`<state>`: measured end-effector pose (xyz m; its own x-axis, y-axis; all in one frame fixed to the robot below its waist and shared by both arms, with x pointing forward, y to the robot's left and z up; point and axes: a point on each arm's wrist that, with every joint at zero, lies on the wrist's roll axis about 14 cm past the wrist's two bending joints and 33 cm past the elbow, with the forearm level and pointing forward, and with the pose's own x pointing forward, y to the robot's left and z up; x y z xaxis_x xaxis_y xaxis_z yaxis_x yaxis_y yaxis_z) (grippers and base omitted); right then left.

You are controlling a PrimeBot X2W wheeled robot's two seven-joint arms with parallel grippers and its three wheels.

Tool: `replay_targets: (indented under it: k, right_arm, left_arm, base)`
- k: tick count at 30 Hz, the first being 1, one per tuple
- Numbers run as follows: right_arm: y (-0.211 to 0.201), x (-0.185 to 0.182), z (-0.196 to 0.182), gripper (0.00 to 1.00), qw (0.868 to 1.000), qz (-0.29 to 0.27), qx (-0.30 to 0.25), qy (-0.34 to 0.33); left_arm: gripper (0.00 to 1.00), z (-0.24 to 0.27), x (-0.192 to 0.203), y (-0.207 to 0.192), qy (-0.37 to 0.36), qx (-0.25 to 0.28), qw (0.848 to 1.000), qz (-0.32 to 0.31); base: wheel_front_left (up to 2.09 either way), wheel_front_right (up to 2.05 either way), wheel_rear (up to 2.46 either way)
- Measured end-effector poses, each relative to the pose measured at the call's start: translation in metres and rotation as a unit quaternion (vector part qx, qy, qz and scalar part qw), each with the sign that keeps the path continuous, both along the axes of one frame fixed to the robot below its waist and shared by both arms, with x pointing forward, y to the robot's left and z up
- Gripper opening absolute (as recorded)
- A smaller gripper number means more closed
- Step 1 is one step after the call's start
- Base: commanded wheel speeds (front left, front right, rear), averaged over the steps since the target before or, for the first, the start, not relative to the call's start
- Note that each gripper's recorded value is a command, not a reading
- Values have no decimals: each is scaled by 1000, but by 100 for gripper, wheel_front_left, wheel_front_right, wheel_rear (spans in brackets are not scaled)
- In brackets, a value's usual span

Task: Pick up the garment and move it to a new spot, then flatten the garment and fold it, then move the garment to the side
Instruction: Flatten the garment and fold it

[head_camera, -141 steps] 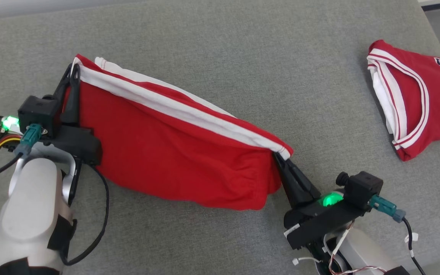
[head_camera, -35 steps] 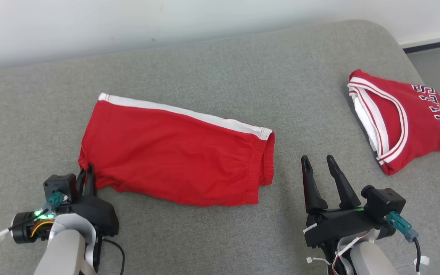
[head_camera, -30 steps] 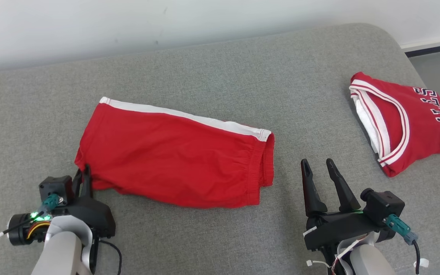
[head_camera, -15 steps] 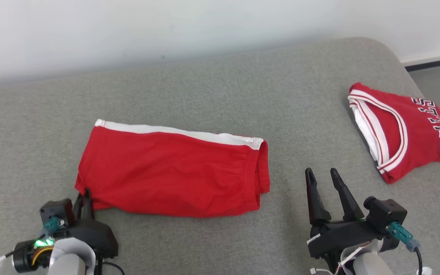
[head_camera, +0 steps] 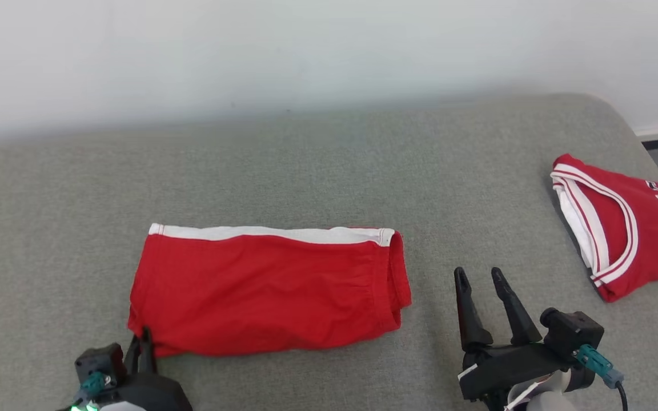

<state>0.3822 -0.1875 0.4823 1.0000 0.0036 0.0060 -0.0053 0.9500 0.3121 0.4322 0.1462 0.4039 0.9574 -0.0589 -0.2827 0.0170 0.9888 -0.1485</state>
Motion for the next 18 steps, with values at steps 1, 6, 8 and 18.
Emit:
replay_targets:
  k: [1, 6, 8, 18]
  right_arm:
    - [2, 0, 1, 100, 1000, 2, 0, -2]
    - [6, 0, 3, 100, 1000, 9, 1, -4]
    - [7, 0, 3, 100, 1000, 10, 1, -4]
    - [13, -4, -1, 100, 1000, 18, 2, 2]
  left_arm:
    - [0, 0, -3, 2, 0, 0, 1000, 3]
    - [24, 1, -12, 5, -2, -1, 1000, 10]
    - [100, 6, -11, 5, -11, -1, 1000, 12]
    - [100, 19, -24, 24, -39, 20, 998, 36]
  base:
    - [0, 0, 0]
    - [0, 0, 0]
    - [0, 0, 0]
    - [0, 0, 0]
